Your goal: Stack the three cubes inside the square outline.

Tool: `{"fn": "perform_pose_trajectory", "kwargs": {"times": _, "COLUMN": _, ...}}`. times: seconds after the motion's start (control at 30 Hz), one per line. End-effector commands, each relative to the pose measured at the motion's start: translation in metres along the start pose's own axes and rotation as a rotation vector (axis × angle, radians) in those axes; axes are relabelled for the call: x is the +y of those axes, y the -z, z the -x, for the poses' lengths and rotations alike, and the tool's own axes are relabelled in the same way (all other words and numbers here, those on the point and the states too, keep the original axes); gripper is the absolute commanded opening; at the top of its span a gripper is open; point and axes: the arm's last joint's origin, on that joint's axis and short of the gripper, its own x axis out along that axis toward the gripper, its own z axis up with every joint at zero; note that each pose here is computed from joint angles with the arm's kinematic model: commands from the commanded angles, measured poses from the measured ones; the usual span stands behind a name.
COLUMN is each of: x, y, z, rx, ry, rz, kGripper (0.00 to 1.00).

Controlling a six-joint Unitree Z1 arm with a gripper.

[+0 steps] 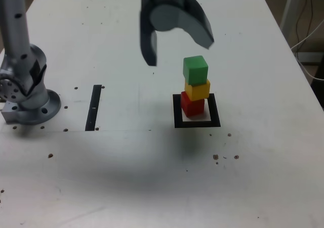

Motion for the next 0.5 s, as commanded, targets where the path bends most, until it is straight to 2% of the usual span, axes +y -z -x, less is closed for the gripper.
{"fn": "perform_pose_trajectory", "kwargs": {"times": 0.0, "x": 0.004, "y": 0.013, "z": 0.007, "rx": -0.027, "ry": 0.003, "rz": -0.029, "kGripper": 0.99}}
{"fn": "perform_pose_trajectory", "kwargs": {"times": 0.23, "x": 0.021, "y": 0.070, "z": 0.004, "rx": -0.055, "ry": -0.004, "rz": -0.072, "kGripper": 0.99}}
{"fn": "perform_pose_trajectory", "kwargs": {"times": 0.33, "x": 0.023, "y": 0.091, "z": -0.007, "rx": -0.062, "ry": -0.009, "rz": -0.088, "kGripper": 0.99}}
{"fn": "perform_pose_trajectory", "kwargs": {"times": 0.47, "x": 0.024, "y": 0.117, "z": -0.030, "rx": -0.046, "ry": -0.011, "rz": -0.095, "kGripper": 0.99}}
